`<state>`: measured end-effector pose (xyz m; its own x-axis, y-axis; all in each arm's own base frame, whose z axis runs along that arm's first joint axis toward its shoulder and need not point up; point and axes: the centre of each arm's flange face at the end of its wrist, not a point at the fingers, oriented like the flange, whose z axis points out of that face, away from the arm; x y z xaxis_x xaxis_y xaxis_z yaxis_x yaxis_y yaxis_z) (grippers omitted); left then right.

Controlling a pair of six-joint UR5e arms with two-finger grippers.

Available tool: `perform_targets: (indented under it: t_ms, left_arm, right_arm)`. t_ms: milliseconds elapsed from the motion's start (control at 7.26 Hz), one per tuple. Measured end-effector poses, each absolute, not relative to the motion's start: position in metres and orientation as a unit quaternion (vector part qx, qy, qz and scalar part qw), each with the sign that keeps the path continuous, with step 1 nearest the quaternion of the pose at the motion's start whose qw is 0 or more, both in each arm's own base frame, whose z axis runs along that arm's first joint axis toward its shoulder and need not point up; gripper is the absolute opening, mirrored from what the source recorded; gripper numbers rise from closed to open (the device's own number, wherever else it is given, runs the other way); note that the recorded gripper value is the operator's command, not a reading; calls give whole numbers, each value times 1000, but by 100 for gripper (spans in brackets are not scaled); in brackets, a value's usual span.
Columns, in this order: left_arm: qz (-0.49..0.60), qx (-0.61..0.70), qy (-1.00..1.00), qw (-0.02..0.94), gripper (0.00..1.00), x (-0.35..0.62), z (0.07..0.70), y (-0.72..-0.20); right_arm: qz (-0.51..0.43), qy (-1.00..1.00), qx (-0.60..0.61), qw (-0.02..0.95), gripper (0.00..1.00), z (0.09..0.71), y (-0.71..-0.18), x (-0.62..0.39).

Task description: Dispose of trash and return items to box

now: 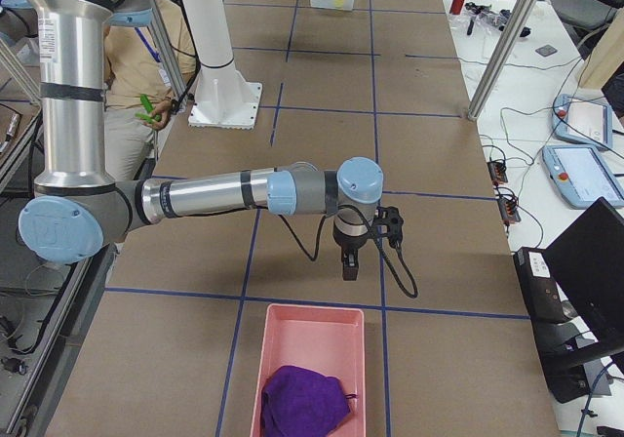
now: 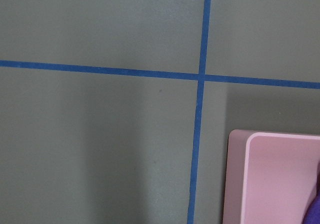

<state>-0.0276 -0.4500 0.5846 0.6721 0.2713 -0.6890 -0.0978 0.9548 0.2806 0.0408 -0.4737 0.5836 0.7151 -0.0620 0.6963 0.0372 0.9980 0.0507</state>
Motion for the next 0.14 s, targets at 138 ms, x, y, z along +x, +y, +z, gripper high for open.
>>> perform_targets:
  t_ms: [138]
  left_arm:
    - [100, 107, 392, 908, 100, -27, 589, -452]
  right_arm:
    - [-29, -377, 16, 926, 100, 583, -477, 39]
